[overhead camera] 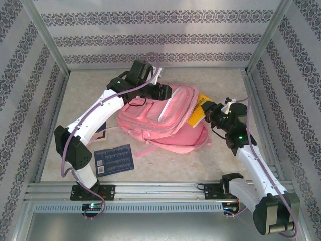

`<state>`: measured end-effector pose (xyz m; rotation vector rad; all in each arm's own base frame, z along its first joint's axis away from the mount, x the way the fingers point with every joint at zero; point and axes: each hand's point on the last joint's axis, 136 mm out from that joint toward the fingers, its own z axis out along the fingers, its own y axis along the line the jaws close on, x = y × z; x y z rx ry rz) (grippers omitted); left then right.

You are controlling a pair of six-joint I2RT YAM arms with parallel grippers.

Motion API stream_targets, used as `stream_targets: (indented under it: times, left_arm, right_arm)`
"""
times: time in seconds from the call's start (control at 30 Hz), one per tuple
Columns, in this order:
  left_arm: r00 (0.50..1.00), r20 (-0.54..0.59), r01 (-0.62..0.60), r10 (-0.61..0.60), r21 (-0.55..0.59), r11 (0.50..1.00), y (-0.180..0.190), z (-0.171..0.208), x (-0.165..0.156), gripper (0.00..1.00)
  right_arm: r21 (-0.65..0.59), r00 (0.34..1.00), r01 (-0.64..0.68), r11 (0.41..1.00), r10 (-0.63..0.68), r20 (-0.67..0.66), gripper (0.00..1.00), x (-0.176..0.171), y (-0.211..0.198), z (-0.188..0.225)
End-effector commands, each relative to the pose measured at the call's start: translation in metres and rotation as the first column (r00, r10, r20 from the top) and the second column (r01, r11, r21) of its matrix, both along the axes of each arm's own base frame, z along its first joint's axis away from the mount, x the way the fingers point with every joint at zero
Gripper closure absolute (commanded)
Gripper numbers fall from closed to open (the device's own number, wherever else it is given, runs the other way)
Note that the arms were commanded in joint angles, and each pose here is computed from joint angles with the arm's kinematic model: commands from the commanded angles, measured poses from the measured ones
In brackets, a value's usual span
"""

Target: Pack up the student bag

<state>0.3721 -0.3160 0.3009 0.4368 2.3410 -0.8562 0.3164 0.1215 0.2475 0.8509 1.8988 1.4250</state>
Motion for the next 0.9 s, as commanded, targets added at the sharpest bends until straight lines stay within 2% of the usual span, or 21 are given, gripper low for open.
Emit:
stream_targets:
  times: [0.0, 0.13, 0.3, 0.7, 0.8, 0.87]
  left_arm:
    - [0.997, 0.056, 0.052, -0.058, 0.104, 0.993, -0.016, 0.015, -0.022, 0.41]
    - [0.991, 0.081, 0.091, -0.105, 0.160, 0.983, -0.036, 0.018, -0.034, 0.35]
    - [0.983, 0.084, 0.143, -0.165, 0.223, 0.964, -0.056, 0.005, -0.046, 0.30]
    - [0.972, 0.077, 0.189, -0.223, 0.311, 0.931, -0.080, -0.022, -0.055, 0.31]
    - [0.975, 0.074, 0.170, -0.208, 0.349, 0.922, -0.078, -0.032, -0.051, 0.36]
    - [0.977, 0.085, 0.151, -0.196, 0.375, 0.915, -0.075, -0.034, -0.047, 0.50]
  right_arm:
    - [0.113, 0.982, -0.049, 0.992, 0.028, 0.187, 1.00, 0.000, 0.012, 0.065]
    - [0.104, 0.981, -0.077, 0.992, 0.056, 0.186, 1.00, 0.000, 0.022, 0.067]
    - [0.099, 0.981, -0.089, 0.991, 0.070, 0.179, 1.00, 0.001, 0.028, 0.066]
    - [0.091, 0.976, -0.109, 0.990, 0.089, 0.198, 1.00, 0.002, 0.037, 0.077]
    - [0.091, 0.974, -0.114, 0.989, 0.093, 0.206, 1.00, 0.001, 0.038, 0.081]
    - [0.086, 0.973, -0.114, 0.990, 0.094, 0.210, 1.00, 0.000, 0.038, 0.083]
